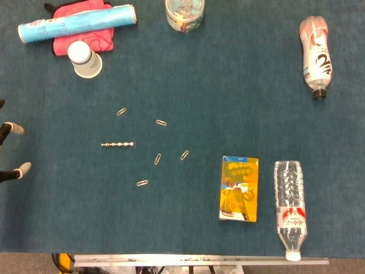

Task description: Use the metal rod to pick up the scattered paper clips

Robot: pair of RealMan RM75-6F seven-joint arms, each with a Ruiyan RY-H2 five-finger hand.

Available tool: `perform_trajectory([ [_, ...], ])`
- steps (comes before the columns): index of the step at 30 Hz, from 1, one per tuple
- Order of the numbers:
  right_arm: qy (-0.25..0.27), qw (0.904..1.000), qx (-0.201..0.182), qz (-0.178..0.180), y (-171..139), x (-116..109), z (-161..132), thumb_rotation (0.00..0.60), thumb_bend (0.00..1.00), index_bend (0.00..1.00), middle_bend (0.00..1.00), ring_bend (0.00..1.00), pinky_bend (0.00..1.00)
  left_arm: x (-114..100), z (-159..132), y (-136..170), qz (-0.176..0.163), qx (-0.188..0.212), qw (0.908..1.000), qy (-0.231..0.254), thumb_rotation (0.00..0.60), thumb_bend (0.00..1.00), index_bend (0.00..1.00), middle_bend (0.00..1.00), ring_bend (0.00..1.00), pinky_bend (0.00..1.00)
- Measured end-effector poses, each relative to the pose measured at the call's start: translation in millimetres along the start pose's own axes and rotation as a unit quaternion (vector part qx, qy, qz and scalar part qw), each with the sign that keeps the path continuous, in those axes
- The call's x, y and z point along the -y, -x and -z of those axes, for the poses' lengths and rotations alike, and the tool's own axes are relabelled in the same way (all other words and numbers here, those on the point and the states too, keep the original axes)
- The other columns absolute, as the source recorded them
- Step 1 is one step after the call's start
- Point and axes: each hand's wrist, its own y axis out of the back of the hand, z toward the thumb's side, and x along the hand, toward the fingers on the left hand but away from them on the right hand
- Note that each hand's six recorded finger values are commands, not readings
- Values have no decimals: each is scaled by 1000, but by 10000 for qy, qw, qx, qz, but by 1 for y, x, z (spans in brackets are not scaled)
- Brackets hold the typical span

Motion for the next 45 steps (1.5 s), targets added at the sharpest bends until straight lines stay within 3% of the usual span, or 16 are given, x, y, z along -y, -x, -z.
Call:
perform_trajectory([
  [8,21,10000,-26,37,-1,-2,-1,600,27,159,115,118,532,1,-4,0,22,54,10000,27,600,86,364,88,343,761],
  [9,25,10000,-28,42,-1,-2,-2,600,27,159,119,119,532,1,-5,0,16,46,10000,45,600,86,364,92,323,699],
  [11,37,10000,-31,65,-1,-4,-2,600,27,159,128,119,531,0,-5,1,-10,4,10000,77,600,86,364,105,200,463],
  [13,27,9999,-31,96,0,-7,-1,600,27,159,136,122,531,-1,-6,1,-47,-47,9999,84,600,86,366,110,94,299],
  [16,22,9999,-41,143,2,-12,-1,600,27,159,150,130,531,-2,-11,0,-35,-100,9997,223,600,86,376,107,16,176],
  [19,21,9998,-65,181,5,-18,-2,600,27,159,154,131,531,-1,-19,-1,124,-101,9992,371,600,121,405,76,0,113],
  [29,-3,9996,-61,261,10,-34,1,600,27,176,157,131,531,12,-51,-12,822,177,9934,774,600,361,460,51,0,93],
  [41,-13,9993,51,372,9,-49,8,600,27,180,158,130,531,31,-82,-28,1173,342,9854,1186,600,368,456,51,0,92],
  [45,-1,9993,58,362,9,-50,9,600,27,185,158,131,531,40,-87,-33,1219,358,9845,1208,600,277,448,51,0,92],
])
